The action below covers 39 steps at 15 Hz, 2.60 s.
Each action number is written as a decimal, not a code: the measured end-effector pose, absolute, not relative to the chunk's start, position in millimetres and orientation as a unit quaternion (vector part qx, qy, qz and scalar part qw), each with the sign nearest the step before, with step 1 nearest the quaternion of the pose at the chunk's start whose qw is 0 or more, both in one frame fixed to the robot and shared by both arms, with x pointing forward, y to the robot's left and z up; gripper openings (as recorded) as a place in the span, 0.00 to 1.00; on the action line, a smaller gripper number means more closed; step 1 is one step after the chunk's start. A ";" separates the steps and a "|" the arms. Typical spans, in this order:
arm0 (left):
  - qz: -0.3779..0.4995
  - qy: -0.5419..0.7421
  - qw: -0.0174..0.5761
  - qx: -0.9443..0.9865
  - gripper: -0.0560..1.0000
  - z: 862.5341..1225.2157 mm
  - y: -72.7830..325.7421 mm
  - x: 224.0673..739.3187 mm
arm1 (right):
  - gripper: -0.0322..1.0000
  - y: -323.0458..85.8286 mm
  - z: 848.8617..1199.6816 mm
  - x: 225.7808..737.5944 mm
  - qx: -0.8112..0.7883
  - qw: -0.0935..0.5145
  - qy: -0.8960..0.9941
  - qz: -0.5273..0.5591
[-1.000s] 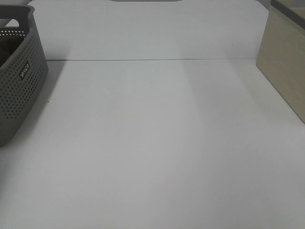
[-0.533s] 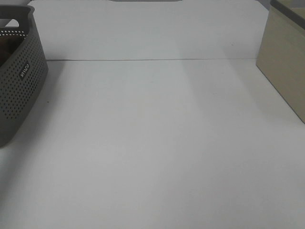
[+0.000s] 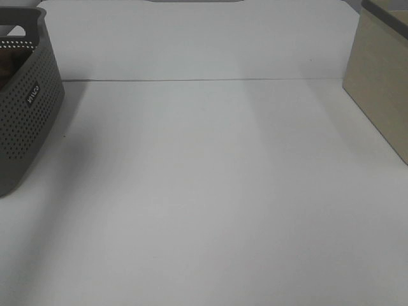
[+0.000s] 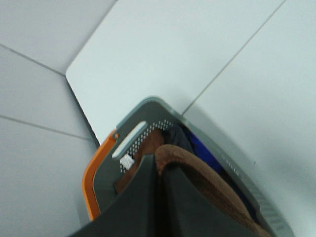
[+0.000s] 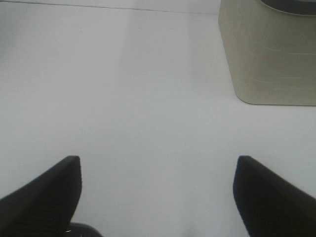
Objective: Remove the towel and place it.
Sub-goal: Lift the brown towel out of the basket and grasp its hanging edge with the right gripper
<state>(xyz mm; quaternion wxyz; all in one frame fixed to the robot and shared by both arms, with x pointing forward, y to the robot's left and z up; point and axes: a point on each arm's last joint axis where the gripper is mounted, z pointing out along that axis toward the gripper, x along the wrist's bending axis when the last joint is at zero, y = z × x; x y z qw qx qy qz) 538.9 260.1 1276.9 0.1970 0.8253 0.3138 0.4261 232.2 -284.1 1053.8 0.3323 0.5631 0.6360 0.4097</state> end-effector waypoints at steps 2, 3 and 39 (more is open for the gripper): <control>0.444 0.273 0.232 0.821 0.05 1286.6 236.1 530.3 | 0.81 -284.1 1053.8 232.2 0.563 0.332 0.636 0.410; 0.449 0.222 0.241 0.831 0.05 1288.4 215.7 525.6 | 0.81 -284.3 1053.7 232.2 0.563 0.333 0.636 0.409; 0.555 -0.136 0.291 0.767 0.05 1304.7 76.2 471.1 | 0.86 -111.1 1009.4 512.3 0.150 -0.039 0.794 0.588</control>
